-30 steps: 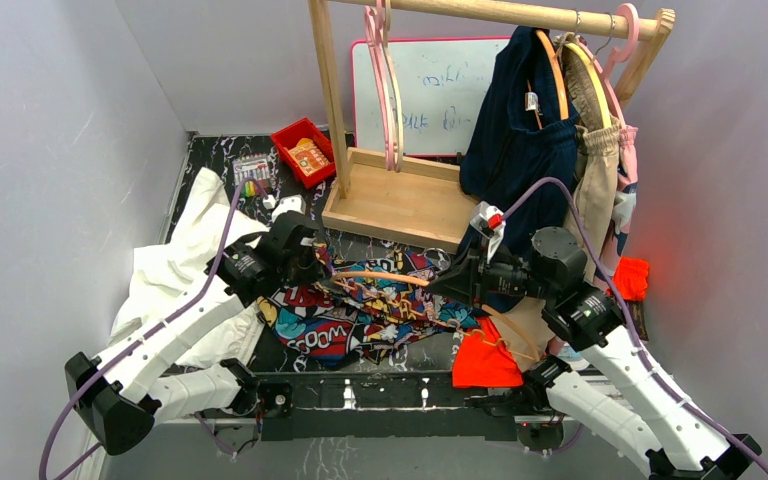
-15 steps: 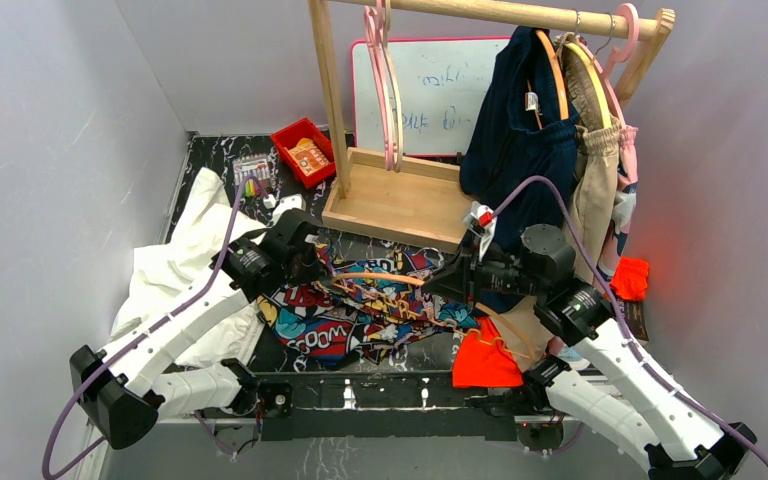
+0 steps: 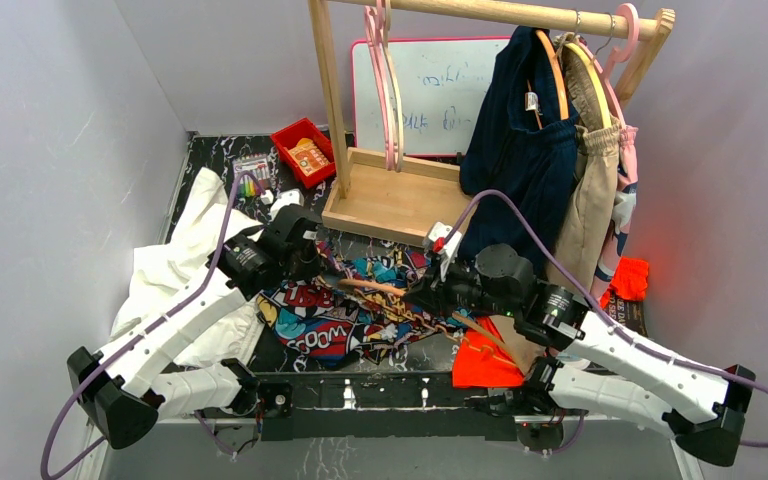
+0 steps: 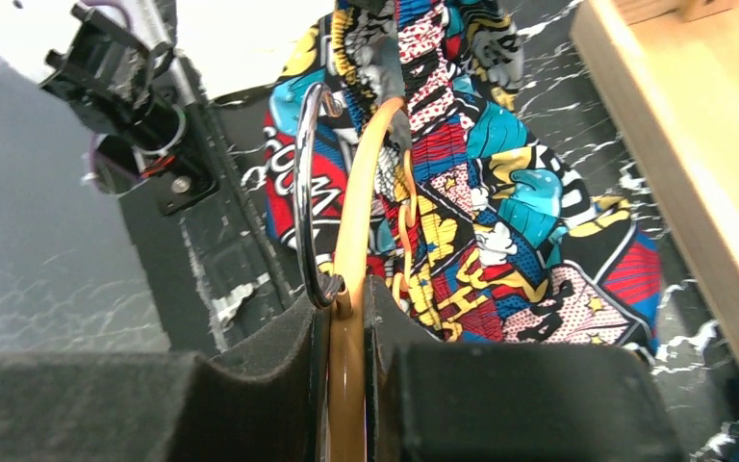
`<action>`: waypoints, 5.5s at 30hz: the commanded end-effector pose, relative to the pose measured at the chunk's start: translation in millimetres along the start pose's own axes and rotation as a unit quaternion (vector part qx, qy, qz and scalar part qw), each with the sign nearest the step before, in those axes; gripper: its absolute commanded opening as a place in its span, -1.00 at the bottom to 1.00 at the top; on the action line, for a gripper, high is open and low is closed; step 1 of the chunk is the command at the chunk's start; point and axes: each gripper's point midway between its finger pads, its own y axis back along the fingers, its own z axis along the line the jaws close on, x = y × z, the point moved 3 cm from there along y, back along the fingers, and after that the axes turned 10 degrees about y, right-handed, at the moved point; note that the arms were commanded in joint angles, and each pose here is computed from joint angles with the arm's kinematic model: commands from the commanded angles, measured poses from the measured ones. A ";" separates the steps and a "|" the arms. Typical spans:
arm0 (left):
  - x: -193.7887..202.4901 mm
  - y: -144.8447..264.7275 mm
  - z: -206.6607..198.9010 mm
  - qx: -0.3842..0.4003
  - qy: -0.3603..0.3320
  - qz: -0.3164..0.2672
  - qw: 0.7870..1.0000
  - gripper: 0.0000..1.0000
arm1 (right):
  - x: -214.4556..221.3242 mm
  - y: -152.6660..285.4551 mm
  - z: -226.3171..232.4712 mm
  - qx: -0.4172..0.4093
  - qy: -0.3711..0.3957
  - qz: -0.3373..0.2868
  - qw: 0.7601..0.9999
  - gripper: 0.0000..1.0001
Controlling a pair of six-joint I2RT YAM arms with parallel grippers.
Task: Place the shorts on the hanger
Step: Hang the shorts on the hanger.
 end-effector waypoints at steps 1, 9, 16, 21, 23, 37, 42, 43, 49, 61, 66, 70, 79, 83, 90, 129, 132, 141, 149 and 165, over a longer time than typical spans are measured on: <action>-15.5 13.7 -8.4 0.013 0.012 -0.021 1.000 -1.00 | -51.1 8.5 -23.8 0.128 0.045 -0.068 0.988 -1.00; -14.8 21.4 -12.3 0.036 0.018 -0.016 0.999 -1.00 | -25.0 -33.7 1.6 0.051 0.048 -0.036 0.997 -1.00; -15.8 27.8 -15.6 0.051 0.016 -0.013 0.998 -1.00 | -47.9 -52.2 7.3 0.039 0.044 -0.088 0.994 -1.00; -28.9 40.9 -23.2 0.066 0.015 -0.031 0.997 -1.00 | -111.2 -25.5 23.4 0.001 0.062 -0.210 0.976 -1.00; -34.4 45.8 -28.3 0.075 0.015 -0.037 0.996 -1.00 | -112.3 -28.6 23.7 -0.001 0.061 -0.212 0.975 -1.00; -57.0 90.7 -74.1 0.192 0.028 -0.035 0.980 -1.00 | -105.8 -64.5 8.3 0.039 0.047 -0.215 0.975 -1.00; -68.1 117.7 -85.9 0.236 0.026 -0.043 0.970 -1.00 | -156.8 -31.7 -2.8 0.090 0.046 -0.323 0.941 -1.00; -68.9 120.6 -86.1 0.240 0.025 -0.045 0.969 -1.00 | -158.0 -30.1 -6.7 0.102 0.038 -0.332 0.937 -1.00; -72.1 125.7 -79.0 0.233 0.022 -0.058 0.970 -1.00 | -138.9 -55.8 -5.6 0.088 0.015 -0.304 0.948 -1.00; -95.9 163.0 -102.8 0.290 0.013 -0.081 0.953 -1.00 | -133.1 -82.1 21.6 -0.008 0.018 -0.250 0.968 -1.00; -97.9 163.6 -100.2 0.286 0.002 -0.090 0.954 -1.00 | -137.9 -64.3 33.1 -0.041 0.030 -0.261 0.964 -1.00; -89.4 156.4 -106.2 0.296 -0.001 -0.066 0.953 -1.00 | -163.5 -32.2 22.2 0.006 0.034 -0.321 0.946 -1.00; -65.0 138.0 -114.7 0.313 -0.019 -0.003 0.950 -1.00 | -151.9 -23.3 7.5 0.034 0.003 -0.360 0.932 -1.00; -62.6 138.4 -118.4 0.320 -0.023 0.008 0.947 -1.00 | -166.2 -16.6 0.1 0.052 0.005 -0.378 0.924 -1.00; -57.1 141.0 -128.9 0.344 -0.014 0.036 0.938 -1.00 | -160.5 -19.9 -21.3 0.089 -0.035 -0.408 0.908 -1.00; -46.6 139.7 -104.9 0.339 -0.012 0.018 0.941 0.56 | -174.0 16.5 -14.1 0.032 -0.055 -0.495 0.867 -1.00; -51.2 147.6 -103.0 0.342 -0.015 0.005 0.939 0.58 | -177.1 23.3 -11.7 0.028 -0.051 -0.501 0.863 -1.00; -74.9 190.3 -89.1 0.375 -0.041 -0.086 0.922 0.86 | -171.1 45.2 -5.2 0.029 -0.035 -0.494 0.868 -1.00; -86.5 224.5 -58.5 0.407 -0.106 -0.209 0.883 0.86 | -158.0 82.9 10.2 0.019 0.007 -0.472 0.881 -1.00; -55.7 260.6 -102.9 0.575 -0.351 -0.213 0.707 0.60 | -138.1 124.2 45.7 -0.052 0.061 -0.381 0.921 -1.00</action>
